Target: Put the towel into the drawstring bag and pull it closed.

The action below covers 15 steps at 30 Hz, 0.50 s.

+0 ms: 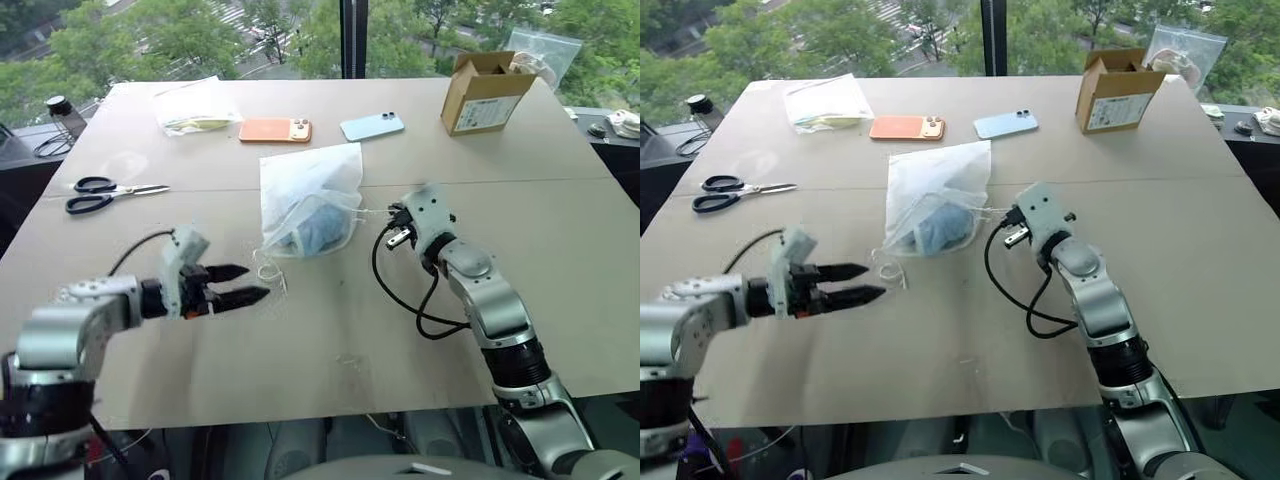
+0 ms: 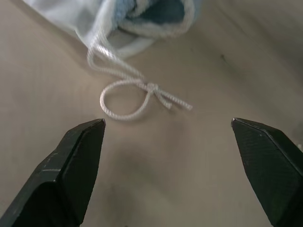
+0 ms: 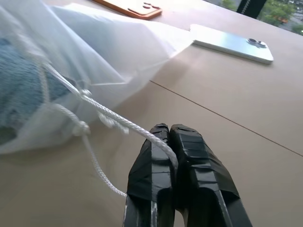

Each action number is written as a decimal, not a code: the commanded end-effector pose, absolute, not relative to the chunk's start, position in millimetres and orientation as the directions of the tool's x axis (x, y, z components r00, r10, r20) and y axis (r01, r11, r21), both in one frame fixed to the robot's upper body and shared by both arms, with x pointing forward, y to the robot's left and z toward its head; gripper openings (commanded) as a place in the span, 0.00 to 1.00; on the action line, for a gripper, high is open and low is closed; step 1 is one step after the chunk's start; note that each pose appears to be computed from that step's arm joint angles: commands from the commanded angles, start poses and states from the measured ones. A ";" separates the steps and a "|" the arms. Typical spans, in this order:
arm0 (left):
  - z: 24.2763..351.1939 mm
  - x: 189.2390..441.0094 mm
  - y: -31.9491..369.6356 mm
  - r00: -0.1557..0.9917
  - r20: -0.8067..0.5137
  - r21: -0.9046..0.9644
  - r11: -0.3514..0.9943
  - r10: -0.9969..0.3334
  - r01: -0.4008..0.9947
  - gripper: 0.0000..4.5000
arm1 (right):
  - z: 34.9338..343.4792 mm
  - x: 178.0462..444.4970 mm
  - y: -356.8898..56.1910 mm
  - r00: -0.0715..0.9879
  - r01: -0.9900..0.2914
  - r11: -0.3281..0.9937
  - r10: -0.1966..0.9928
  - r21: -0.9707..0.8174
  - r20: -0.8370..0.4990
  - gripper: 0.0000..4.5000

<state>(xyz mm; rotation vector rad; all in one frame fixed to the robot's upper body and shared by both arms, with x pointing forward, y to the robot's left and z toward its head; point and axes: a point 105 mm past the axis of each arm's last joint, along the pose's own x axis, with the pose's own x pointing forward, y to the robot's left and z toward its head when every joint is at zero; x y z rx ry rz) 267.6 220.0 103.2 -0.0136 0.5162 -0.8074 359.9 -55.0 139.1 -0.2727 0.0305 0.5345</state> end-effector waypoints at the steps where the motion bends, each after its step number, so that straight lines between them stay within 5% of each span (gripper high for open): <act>1: 104.3 284.0 213.8 0.718 -0.390 -0.059 0.794 -0.576 0.605 0.99 | 152.5 357.4 -52.4 0.858 -0.507 0.823 0.510 -0.256 -0.057 0.00; 7: 84.6 308.2 213.9 0.859 -0.363 0.065 0.910 -0.361 0.410 0.99 | 149.8 356.5 -57.8 0.861 -0.504 0.824 0.505 -0.258 -0.071 0.00; 10: 72.3 308.8 206.8 0.854 -0.384 0.116 0.899 -0.351 0.421 0.80 | 148.7 356.9 -63.0 0.866 -0.495 0.829 0.493 -0.261 -0.077 0.00; 15: 64.7 315.6 215.4 0.887 -0.363 0.160 0.919 -0.285 0.361 0.34 | 159.1 362.0 -79.0 0.895 -0.440 0.865 0.445 -0.240 -0.039 0.00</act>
